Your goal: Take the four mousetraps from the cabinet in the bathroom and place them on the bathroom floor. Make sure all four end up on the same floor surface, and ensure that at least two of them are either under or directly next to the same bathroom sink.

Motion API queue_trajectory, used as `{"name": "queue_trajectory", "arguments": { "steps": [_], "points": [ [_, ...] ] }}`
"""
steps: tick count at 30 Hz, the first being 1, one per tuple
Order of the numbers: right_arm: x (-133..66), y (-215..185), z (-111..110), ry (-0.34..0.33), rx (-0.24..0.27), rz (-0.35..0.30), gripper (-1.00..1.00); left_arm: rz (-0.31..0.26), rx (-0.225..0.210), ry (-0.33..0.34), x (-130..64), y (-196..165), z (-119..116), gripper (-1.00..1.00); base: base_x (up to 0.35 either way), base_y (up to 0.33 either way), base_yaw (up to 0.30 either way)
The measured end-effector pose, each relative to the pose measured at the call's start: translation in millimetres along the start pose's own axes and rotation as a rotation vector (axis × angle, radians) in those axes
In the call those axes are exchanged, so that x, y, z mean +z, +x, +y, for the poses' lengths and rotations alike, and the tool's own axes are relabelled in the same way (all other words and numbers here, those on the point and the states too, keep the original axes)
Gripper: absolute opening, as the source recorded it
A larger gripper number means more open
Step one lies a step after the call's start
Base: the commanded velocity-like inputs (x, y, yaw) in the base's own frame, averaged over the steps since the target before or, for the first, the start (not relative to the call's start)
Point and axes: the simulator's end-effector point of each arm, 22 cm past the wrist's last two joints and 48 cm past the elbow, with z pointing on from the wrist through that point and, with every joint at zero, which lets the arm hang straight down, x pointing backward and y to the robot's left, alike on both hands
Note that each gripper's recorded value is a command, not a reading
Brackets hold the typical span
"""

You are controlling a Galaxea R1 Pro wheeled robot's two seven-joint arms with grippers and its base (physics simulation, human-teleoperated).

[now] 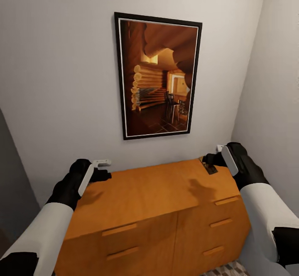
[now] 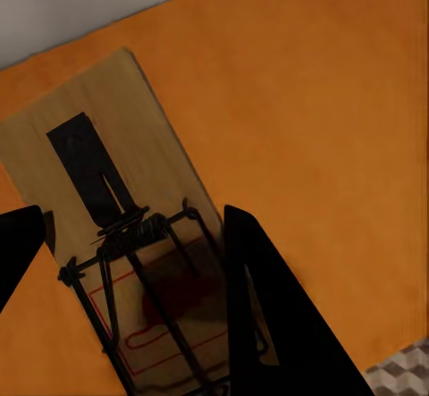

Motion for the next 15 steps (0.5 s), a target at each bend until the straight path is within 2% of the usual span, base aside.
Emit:
{"name": "queue_trajectory", "arguments": {
  "steps": [5,15],
  "points": [
    [-0.2,-0.8,-2.6,0.003,0.001,-0.001,-1.00,0.004,0.000,-0.001,0.9,1.5,0.1,1.00,0.000,0.236,-0.019],
    [-0.2,-0.7,-2.4,0.004,0.001,-0.001,-1.00,0.006,0.000,0.000,1.2,2.1,0.0,1.00,0.000,0.321,-0.002]
  ]
}}
